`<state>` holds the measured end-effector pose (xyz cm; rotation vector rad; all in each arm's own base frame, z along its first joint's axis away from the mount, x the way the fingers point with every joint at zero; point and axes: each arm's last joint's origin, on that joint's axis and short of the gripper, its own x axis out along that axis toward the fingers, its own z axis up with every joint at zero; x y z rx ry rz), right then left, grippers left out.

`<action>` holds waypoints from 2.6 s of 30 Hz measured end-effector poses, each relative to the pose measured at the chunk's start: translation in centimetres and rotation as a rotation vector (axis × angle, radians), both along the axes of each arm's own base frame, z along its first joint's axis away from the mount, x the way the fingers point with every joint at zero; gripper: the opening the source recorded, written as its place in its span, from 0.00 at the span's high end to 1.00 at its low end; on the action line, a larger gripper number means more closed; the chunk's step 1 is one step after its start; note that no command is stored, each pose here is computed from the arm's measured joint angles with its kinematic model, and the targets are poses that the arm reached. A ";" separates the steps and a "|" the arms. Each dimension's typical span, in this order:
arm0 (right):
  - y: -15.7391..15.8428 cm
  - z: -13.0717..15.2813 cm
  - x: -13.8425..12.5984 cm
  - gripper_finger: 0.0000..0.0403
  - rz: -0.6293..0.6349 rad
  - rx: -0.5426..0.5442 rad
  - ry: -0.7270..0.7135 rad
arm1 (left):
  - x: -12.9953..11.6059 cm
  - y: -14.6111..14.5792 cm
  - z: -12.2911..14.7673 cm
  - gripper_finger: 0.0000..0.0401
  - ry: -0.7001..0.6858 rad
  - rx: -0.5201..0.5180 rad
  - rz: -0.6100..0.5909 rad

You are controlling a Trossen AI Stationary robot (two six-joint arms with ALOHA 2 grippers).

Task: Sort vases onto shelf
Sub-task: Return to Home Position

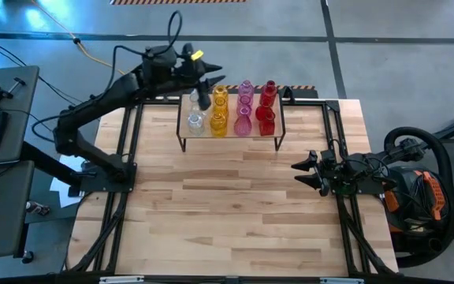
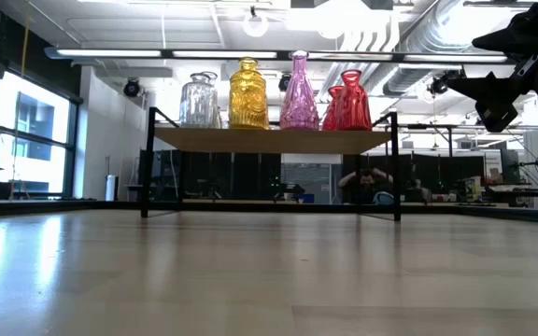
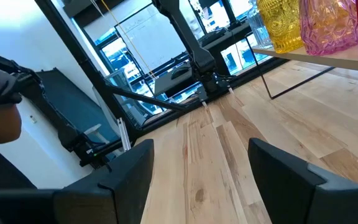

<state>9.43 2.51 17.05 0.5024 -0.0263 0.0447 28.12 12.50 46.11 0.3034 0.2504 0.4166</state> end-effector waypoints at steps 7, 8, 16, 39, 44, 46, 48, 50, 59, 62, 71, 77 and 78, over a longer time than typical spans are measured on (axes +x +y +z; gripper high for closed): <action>0.0 0.0 0.0 0.39 0.000 0.000 0.000 | 2.9 0.7 0.6 0.81 0.038 0.021 -0.028; 0.0 0.0 0.0 0.39 0.000 0.000 0.000 | 3.3 0.8 0.6 0.81 0.046 0.019 -0.034; 0.0 0.0 0.0 0.39 0.000 0.000 0.000 | 4.5 0.7 0.6 0.83 0.109 0.007 -0.096; 0.0 0.0 0.0 0.39 0.000 0.000 0.000 | -11.3 -9.0 -6.7 1.00 -0.119 -0.220 -0.111; 0.0 0.0 0.0 0.39 0.000 0.000 0.000 | -13.5 -9.7 -12.2 1.00 -0.157 -0.229 -0.130; 0.0 0.0 0.0 0.39 0.000 0.000 0.000 | -14.0 -9.9 -14.2 1.00 -0.176 -0.257 -0.136; 0.0 0.0 0.0 0.39 0.000 0.000 0.000 | -14.3 -10.1 -16.2 1.00 -0.195 -0.285 -0.144; 0.0 0.0 0.0 0.39 0.000 0.000 0.000 | -14.5 -10.4 -17.8 0.99 -0.218 -0.310 -0.159; 0.0 0.0 0.0 0.39 0.000 0.000 0.000 | -15.2 -10.9 -23.3 0.99 -0.289 -0.326 -0.202; 0.0 0.0 0.0 0.39 0.000 0.000 0.000 | -15.3 -10.9 -24.2 0.99 -0.332 -0.352 -0.205; 0.0 0.0 0.0 0.39 0.000 0.000 0.000 | -15.4 -10.9 -27.3 0.99 -0.288 -0.359 -0.195; 0.0 0.0 0.0 0.39 0.000 0.000 0.000 | -15.8 -11.0 -28.6 0.99 -0.299 -0.401 -0.190; 0.0 0.0 0.0 0.39 0.000 0.000 0.000 | -15.9 -11.0 -28.8 0.99 -0.306 -0.400 -0.191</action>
